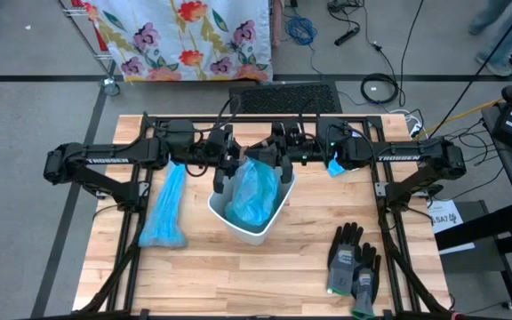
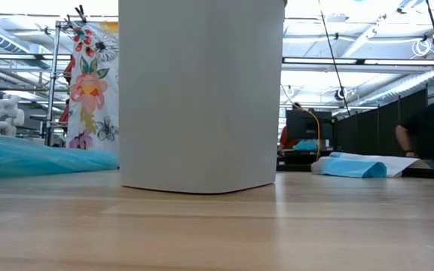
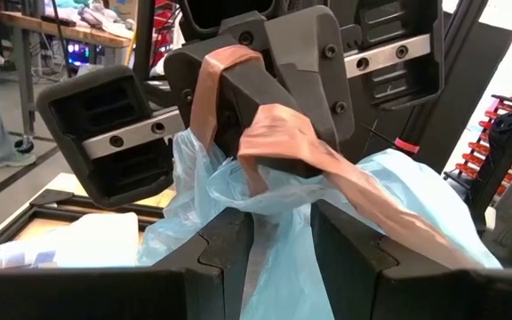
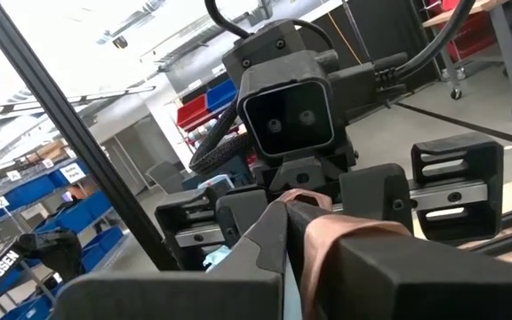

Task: Place trash/remove bag and relplace
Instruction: Remove the blue trash bag from the white trash bin

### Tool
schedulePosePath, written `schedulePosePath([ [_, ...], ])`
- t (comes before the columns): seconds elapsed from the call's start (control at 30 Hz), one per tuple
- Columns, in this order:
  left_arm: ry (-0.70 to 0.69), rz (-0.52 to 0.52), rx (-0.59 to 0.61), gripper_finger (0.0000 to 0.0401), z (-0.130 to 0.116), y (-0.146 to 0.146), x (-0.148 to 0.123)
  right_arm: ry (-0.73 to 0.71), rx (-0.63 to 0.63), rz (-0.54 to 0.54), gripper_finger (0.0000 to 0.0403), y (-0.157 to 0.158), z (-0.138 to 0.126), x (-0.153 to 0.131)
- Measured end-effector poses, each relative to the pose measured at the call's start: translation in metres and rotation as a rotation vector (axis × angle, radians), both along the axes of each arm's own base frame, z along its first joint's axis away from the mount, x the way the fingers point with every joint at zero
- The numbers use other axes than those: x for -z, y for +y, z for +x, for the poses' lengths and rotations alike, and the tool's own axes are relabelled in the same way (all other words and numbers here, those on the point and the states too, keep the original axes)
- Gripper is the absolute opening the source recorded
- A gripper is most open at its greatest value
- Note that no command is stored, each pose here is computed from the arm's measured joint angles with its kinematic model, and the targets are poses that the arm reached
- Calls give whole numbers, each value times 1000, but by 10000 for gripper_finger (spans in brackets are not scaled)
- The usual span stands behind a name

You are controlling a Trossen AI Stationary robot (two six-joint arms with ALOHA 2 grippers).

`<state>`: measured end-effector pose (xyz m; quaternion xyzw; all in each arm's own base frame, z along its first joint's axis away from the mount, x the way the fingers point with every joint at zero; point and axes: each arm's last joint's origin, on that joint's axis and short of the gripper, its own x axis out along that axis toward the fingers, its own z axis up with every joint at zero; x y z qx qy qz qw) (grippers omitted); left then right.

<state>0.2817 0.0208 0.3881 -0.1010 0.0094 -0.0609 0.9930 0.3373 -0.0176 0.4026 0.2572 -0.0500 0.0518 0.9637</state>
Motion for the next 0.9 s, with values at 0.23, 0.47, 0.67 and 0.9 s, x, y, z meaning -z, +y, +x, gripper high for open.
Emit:
schedulePosePath([
  [0.23, 0, 0, 0, 122, 0, 0, 0, 2, 0, 0, 0, 0, 0, 0],
  [0.47, 0, 0, 0, 122, 0, 0, 0, 2, 0, 0, 0, 0, 0, 0],
  [0.67, 0, 0, 0, 122, 0, 0, 0, 2, 0, 5, 0, 0, 0, 0],
  [0.9, 3, -2, 13, 122, 0, 0, 0, -2, 0, 11, 0, 0, 0, 0],
])
